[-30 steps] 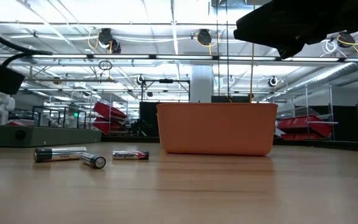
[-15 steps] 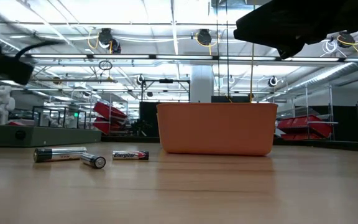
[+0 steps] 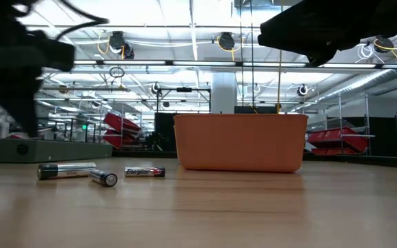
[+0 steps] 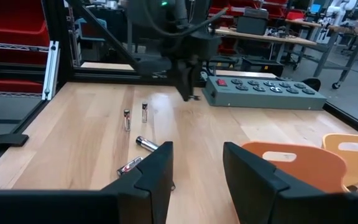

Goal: Sort batteries
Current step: Put the silver battery into the yellow bin

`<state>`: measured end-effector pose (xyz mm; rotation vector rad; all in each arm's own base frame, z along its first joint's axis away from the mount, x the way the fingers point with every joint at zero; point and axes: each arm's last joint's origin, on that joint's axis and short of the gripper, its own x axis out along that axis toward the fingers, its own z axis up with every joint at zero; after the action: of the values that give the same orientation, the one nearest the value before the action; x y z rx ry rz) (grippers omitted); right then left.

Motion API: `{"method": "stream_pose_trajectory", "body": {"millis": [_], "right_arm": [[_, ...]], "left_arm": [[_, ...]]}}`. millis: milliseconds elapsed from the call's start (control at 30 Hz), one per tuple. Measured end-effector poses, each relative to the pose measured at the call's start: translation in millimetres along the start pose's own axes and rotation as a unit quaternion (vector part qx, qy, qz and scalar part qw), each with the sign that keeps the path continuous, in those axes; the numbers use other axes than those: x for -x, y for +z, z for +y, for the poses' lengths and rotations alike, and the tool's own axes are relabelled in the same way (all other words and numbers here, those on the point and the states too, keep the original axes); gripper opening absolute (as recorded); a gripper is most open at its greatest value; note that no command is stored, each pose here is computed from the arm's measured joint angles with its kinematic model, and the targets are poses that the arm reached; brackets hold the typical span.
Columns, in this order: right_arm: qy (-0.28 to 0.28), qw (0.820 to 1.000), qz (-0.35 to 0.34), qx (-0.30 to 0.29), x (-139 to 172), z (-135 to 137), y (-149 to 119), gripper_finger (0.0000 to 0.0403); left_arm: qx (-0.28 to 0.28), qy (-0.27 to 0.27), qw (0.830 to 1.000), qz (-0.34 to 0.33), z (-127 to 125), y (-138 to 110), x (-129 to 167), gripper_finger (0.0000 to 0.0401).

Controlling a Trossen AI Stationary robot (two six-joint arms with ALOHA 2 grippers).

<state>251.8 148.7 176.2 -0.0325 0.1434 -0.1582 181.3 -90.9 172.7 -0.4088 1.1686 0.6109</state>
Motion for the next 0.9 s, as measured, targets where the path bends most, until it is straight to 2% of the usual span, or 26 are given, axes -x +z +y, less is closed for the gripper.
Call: {"method": "stream_pose_trajectory", "body": {"millis": [133,267,367,500,667,767,900], "right_arm": [[-0.003,1.000,0.003,-0.004,-0.8,0.4,-2.3,0.0132],[-0.008,1.000,0.016,-0.002,-3.5,2.5,-11.7,0.0132],[-0.012,0.999,0.032,0.003,-1.2,5.6,-18.4,0.0132],[-0.009,0.998,0.061,0.000,5.5,4.1,-18.0,0.0120],[-0.051,0.994,0.097,0.001,5.6,-22.1,-6.2,0.0075],[-0.021,0.995,0.094,0.019,3.7,-33.6,6.8,0.0043],[-0.033,0.992,0.106,0.060,4.9,-54.4,18.2,0.0007]], "left_arm": [[-0.023,-0.020,0.998,-0.046,2.6,30.7,-8.4,0.0020],[-0.050,-0.003,0.993,-0.111,12.8,62.5,-15.6,0.0020],[-0.071,0.006,0.982,-0.174,18.0,85.9,-17.5,0.0020],[-0.106,0.008,0.958,-0.267,20.5,114.5,-13.8,0.0020],[-0.151,0.037,0.914,-0.374,27.9,145.8,-3.7,0.0020],[-0.173,0.063,0.893,-0.410,37.8,160.6,0.1,0.0020],[-0.186,0.053,0.879,-0.436,53.3,175.9,1.5,0.0020]]}}
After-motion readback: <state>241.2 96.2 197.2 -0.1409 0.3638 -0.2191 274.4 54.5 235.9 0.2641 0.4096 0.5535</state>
